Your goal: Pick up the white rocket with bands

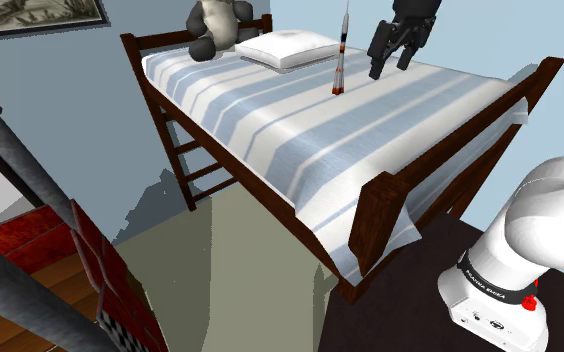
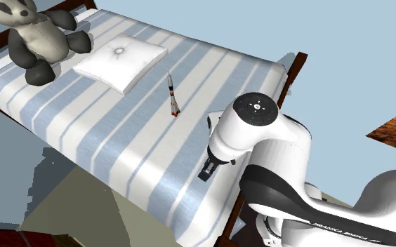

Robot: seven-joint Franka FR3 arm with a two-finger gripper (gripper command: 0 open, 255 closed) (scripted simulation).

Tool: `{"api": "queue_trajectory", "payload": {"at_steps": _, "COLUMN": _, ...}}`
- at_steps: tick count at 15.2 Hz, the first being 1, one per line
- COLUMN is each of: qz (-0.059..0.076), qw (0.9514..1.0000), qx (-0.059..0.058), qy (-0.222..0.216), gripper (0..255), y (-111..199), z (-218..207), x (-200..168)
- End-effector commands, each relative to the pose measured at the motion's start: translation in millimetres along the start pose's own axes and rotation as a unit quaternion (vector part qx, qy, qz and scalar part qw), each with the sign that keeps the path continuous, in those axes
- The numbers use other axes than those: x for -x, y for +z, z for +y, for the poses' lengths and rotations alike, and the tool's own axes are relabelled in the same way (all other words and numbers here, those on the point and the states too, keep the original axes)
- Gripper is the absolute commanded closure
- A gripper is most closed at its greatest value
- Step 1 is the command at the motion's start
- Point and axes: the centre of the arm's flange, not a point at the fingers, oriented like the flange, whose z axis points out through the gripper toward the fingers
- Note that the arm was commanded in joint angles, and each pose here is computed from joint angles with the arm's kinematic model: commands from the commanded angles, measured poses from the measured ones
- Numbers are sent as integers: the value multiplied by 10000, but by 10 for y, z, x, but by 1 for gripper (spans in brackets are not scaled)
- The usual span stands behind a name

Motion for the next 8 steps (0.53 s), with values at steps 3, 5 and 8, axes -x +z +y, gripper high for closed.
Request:
{"api": "queue_trajectory", "payload": {"at_steps": 3, "qz": 237, "qw": 9995, "qx": 111, "qy": 187, "gripper": 0, "y": 101, "z": 30, "x": -163}}
{"api": "queue_trajectory", "payload": {"at_steps": 5, "qz": 473, "qw": 9979, "qx": 223, "qy": 374, "gripper": 0, "y": 194, "z": 69, "x": -329}}
{"api": "queue_trajectory", "payload": {"at_steps": 8, "qz": 827, "qw": 9937, "qx": 389, "qy": 653, "gripper": 0, "y": 316, "z": 142, "x": -583}}
